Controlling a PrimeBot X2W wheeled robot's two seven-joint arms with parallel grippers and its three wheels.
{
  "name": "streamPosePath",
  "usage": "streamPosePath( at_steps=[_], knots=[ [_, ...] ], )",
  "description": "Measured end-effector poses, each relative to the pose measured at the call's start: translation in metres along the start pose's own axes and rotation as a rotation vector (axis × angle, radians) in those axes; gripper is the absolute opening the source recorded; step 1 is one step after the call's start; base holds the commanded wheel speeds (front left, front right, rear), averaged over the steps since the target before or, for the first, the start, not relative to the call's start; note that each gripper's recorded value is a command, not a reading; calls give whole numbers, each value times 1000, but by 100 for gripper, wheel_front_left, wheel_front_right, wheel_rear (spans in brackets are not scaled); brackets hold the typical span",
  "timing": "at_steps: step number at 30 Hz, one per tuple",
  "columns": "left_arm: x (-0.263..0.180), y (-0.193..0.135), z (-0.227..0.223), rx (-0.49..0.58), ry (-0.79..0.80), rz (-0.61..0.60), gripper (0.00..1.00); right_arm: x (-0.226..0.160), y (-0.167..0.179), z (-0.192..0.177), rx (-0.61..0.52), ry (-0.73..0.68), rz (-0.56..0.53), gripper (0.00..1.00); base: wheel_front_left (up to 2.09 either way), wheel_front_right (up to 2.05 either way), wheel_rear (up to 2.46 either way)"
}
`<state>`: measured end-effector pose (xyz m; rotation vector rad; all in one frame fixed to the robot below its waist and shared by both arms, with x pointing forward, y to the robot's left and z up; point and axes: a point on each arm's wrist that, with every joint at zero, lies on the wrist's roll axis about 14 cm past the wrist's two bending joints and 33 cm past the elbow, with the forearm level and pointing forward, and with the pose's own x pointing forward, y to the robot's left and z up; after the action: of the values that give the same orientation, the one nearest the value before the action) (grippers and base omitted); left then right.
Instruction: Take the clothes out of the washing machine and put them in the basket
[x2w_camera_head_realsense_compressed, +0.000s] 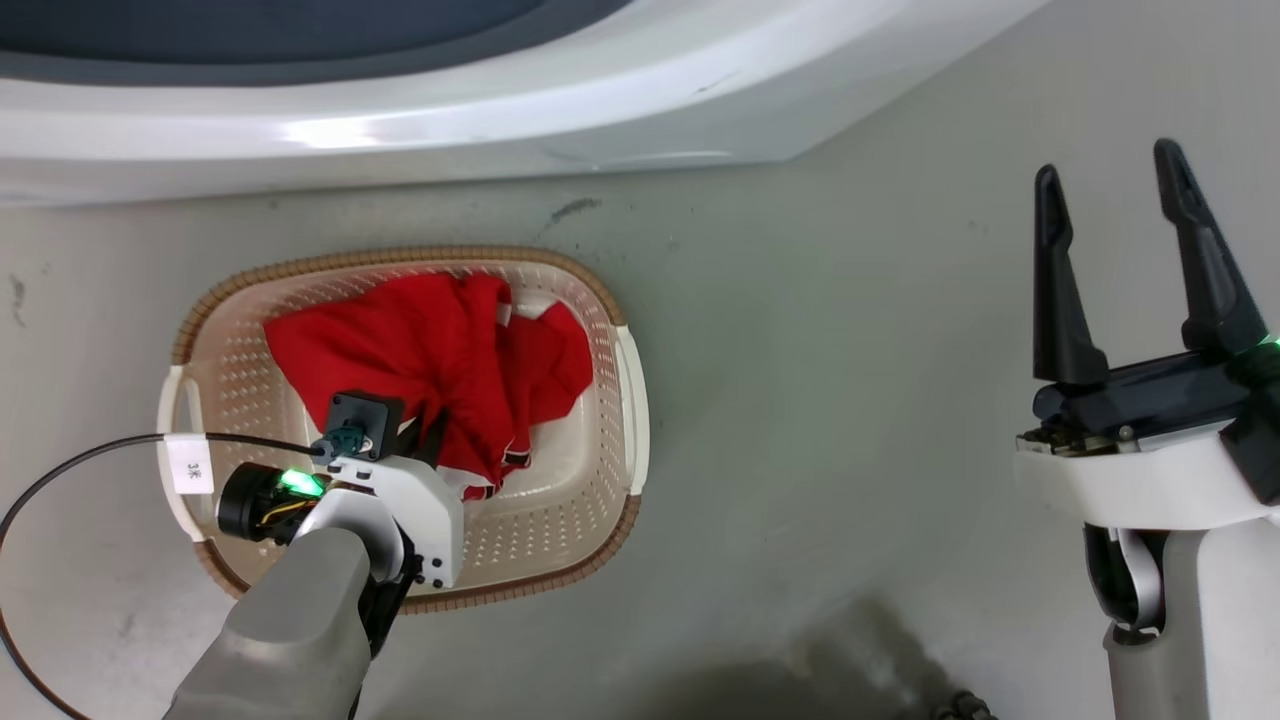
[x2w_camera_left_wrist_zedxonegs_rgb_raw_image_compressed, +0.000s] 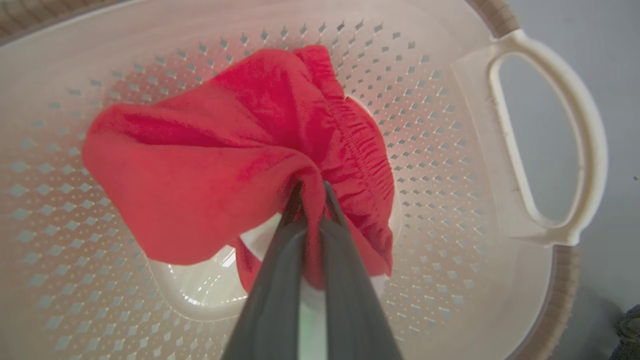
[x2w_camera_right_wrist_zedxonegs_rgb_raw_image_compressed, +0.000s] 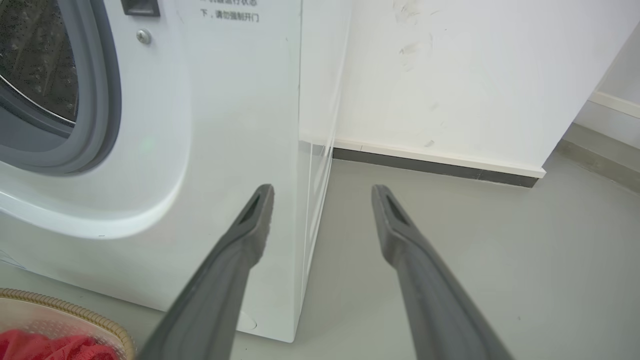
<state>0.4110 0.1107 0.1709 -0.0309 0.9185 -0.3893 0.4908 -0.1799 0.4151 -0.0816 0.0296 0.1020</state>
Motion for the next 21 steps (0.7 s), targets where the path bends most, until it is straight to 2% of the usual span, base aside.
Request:
streamPosePath(
  at_steps=[6,10,11,12,17,21],
  knots=[
    [9,5,-41,-19,138,29,0,3,-2,-20,-3,38,-5,100,0,0,0],
    [10,2,-49,-19,170,19,0,4,-2,-24,-3,45,-5,100,0,0,0],
    [10,3,-49,-21,171,21,48,5,-1,-24,-3,43,-3,100,0,0,0],
    [9,3,-48,-19,170,22,100,6,-1,-23,-4,40,0,100,0,0,0],
    [2,3,-37,-19,146,28,100,7,4,-12,-1,17,11,100,0,0,0],
    [-4,-2,-9,-19,58,28,100,3,7,1,5,-4,18,100,0,0,0]
  ],
)
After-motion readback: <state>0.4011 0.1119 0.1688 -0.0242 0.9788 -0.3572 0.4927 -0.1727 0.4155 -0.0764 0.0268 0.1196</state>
